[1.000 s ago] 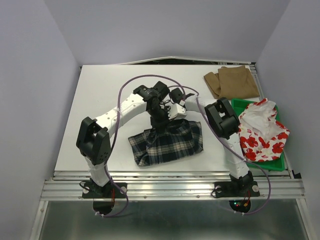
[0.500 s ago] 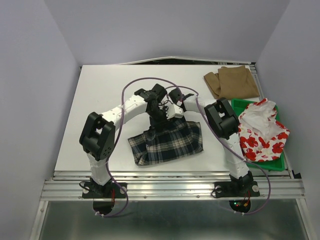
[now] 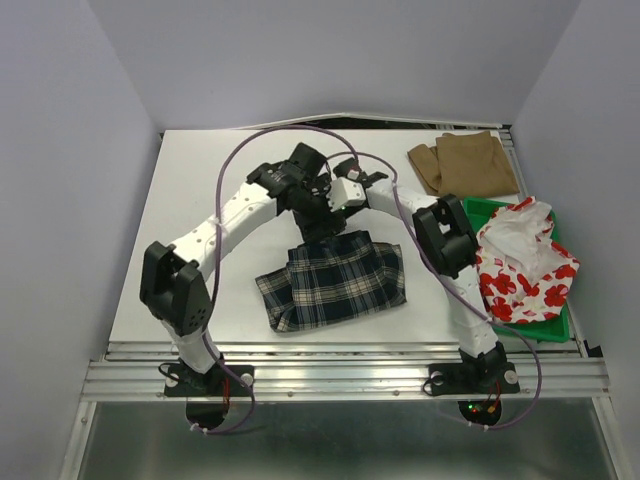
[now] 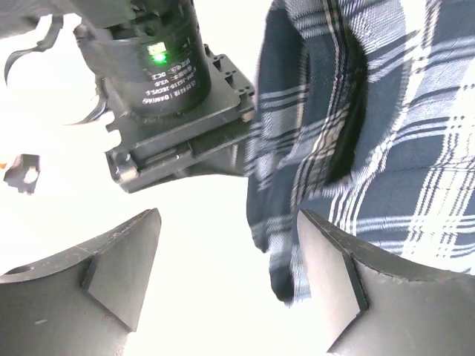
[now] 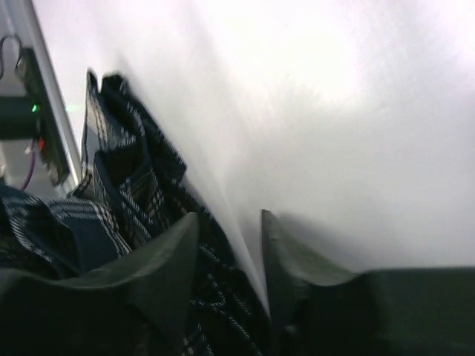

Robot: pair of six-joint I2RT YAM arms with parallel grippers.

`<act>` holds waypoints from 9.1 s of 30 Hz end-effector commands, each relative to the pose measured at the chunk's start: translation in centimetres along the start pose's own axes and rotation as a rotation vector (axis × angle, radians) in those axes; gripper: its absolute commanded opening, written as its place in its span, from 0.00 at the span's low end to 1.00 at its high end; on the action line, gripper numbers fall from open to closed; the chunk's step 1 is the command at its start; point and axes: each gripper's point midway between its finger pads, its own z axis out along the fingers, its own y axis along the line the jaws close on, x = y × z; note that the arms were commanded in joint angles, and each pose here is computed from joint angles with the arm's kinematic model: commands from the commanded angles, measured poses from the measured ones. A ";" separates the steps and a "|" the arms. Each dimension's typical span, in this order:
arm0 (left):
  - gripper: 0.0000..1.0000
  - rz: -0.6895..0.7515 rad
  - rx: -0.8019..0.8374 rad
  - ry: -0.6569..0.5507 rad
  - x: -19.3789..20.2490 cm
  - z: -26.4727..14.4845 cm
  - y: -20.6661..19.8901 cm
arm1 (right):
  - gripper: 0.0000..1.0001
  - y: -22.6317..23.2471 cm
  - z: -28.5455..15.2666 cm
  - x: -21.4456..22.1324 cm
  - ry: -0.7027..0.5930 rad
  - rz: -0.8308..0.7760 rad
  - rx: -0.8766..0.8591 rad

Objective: Fold and stack the skirts
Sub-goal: Fold the skirt, then neatly place the folded skirt to the corner

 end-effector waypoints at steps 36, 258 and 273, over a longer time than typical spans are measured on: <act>0.26 -0.990 0.058 -0.215 4.3 10.8 0.6 | 0.55 -3.7 -6.8 7.8 -0.205 0.522 0.246; 0.82 -0.743 -0.120 -1.108 -29.3 14.9 13.9 | 0.01 -23.0 -55.1 5.6 -0.961 0.136 1.545; 0.99 -0.709 -0.368 -0.919 -16.9 -3.9 17.9 | 1.00 -17.5 -60.0 1.1 -1.054 0.161 1.516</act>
